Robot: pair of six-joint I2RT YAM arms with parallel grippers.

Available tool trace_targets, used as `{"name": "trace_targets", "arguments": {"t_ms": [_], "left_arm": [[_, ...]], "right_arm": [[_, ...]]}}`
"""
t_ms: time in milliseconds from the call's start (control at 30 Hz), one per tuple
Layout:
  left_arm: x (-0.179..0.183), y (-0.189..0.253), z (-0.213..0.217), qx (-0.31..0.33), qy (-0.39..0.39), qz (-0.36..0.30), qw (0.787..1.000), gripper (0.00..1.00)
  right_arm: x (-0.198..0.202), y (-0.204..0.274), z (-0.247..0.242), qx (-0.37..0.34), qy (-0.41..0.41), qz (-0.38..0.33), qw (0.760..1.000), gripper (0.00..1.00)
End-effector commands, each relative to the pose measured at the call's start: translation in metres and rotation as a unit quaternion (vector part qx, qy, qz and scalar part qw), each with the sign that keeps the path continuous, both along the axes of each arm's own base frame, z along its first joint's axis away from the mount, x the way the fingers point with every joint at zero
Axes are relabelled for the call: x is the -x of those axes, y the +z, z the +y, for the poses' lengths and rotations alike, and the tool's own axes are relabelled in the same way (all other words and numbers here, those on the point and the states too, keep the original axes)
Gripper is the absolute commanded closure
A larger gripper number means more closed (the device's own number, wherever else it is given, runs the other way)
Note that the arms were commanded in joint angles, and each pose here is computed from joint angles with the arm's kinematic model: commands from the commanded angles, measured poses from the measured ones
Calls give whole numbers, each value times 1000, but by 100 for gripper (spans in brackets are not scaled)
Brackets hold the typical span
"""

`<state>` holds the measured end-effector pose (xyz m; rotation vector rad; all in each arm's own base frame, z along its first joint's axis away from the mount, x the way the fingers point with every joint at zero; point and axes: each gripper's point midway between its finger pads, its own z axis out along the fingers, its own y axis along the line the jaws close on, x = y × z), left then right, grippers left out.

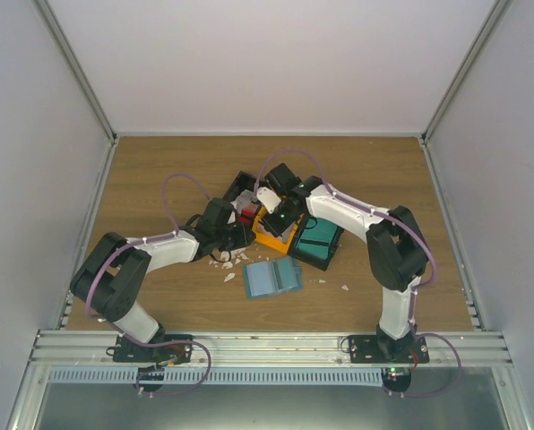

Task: Put the credit cards into the card holder
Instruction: Pick up the credit card from the storage box.

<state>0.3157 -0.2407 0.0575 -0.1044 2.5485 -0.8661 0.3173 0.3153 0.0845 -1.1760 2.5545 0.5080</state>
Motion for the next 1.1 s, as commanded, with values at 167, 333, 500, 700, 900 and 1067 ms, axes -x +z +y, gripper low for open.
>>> {"name": "trace_targets", "arguments": {"t_ms": [167,333,500,700,900,1067], "left_arm": [[-12,34,-9,33,-2,-54,998,74],[-11,72,-16,77,-14,-98,992,65],[5,111,-15,124,-30,-140,982,53],[40,152,-24,207,-87,-154,962,34],[57,167,-29,268,-100,-119,951,31],[54,162,-25,308,-52,-82,946,48]], "right_arm": [[-26,52,-7,-28,-93,-84,992,100],[-31,86,-14,-74,-155,-96,980,99],[-15,123,-22,-180,-211,-68,958,100],[19,153,-15,-310,-256,67,913,99],[51,164,5,-403,-235,195,863,100],[61,155,5,-420,-237,248,840,100]]}}
